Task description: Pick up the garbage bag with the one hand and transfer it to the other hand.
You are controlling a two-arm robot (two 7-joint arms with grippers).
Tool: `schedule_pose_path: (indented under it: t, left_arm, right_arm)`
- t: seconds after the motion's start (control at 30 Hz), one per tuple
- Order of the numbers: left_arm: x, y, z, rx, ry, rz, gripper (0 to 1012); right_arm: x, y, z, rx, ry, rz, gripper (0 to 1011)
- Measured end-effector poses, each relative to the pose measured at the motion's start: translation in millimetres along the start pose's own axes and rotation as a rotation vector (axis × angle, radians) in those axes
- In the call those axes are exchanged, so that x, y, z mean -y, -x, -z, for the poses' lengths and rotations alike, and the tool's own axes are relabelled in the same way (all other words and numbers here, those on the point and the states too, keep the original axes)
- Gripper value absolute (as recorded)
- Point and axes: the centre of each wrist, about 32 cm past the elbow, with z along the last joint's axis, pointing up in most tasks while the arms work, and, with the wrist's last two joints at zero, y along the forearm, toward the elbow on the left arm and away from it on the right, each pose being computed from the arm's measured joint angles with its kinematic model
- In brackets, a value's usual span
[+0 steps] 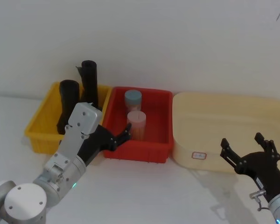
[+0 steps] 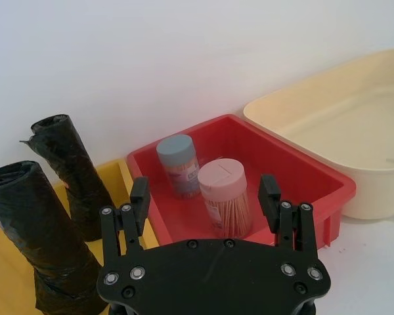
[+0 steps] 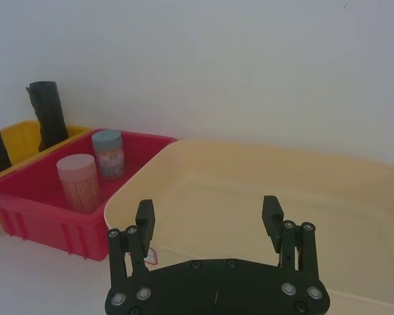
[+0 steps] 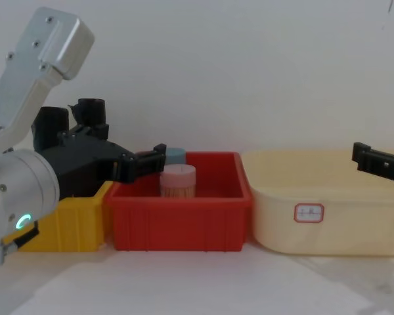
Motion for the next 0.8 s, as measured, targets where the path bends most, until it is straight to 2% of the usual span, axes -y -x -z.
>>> schedule_pose_path:
  t: [0.6,0.8]
  left_arm:
    - [0.2,-0.1,-0.1,0.000,0.000,0.001,1000]
    - [1.8,-2.5,-2.0,-0.004,0.004,0.014,1000]
  right_arm:
    - [0.0,0.0,0.0,0.000,0.000,0.000,1000]
    - [0.0,0.0,0.0,0.000,0.000,0.000,1000]
